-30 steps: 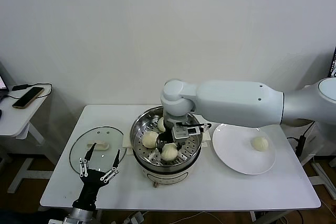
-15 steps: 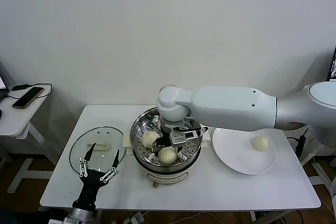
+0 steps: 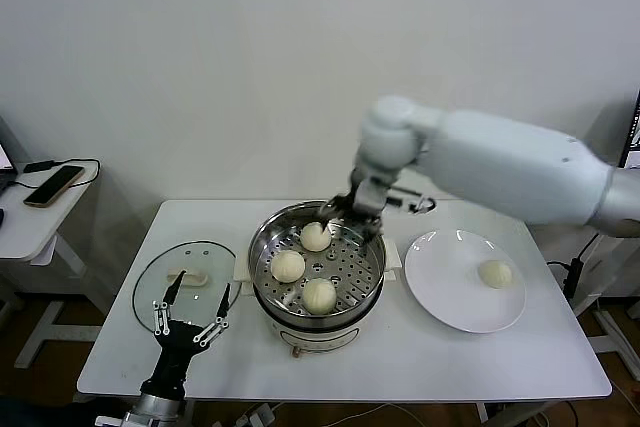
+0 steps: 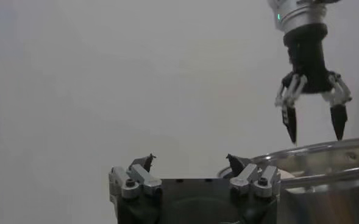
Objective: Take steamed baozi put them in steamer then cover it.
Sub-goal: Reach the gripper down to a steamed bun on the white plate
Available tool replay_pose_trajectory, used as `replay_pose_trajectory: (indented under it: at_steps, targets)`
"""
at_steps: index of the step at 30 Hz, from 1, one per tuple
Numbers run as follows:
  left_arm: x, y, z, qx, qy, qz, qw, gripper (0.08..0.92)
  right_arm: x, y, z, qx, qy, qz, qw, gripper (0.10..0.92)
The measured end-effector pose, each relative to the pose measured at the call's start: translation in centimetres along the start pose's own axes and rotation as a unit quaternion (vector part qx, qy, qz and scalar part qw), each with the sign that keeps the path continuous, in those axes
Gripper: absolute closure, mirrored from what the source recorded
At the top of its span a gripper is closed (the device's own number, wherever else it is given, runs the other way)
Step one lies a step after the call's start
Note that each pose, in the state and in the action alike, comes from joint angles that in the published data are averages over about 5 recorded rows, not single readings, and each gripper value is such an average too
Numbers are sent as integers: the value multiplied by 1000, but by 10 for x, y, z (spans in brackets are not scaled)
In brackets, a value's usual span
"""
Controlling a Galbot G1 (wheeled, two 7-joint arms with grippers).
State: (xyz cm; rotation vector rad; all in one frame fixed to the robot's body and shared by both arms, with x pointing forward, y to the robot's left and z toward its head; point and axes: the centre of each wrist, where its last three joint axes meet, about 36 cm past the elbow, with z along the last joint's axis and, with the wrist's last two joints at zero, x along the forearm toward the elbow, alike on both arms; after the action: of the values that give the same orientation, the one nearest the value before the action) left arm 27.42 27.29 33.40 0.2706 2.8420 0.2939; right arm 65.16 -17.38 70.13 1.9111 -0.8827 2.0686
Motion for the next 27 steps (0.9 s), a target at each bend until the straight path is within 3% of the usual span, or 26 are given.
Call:
replay_pose_trajectory:
  at_steps: [5,12,20,27]
  targets:
    - [0,-2,0,0,1,2,1000,177,16,60,72,-171,14,10,985,200]
    - [1,-1,0,-2,3,1,1000,177,10,151,146,-340,36,3,940,200]
    - [0,-2,0,-3,5,2,1000,177,-31,233,187,-442,59,-26,895,200]
    - [1,-2,1,-4,7,1,1000,177,-76,273,198,-481,66,-55,872,200]
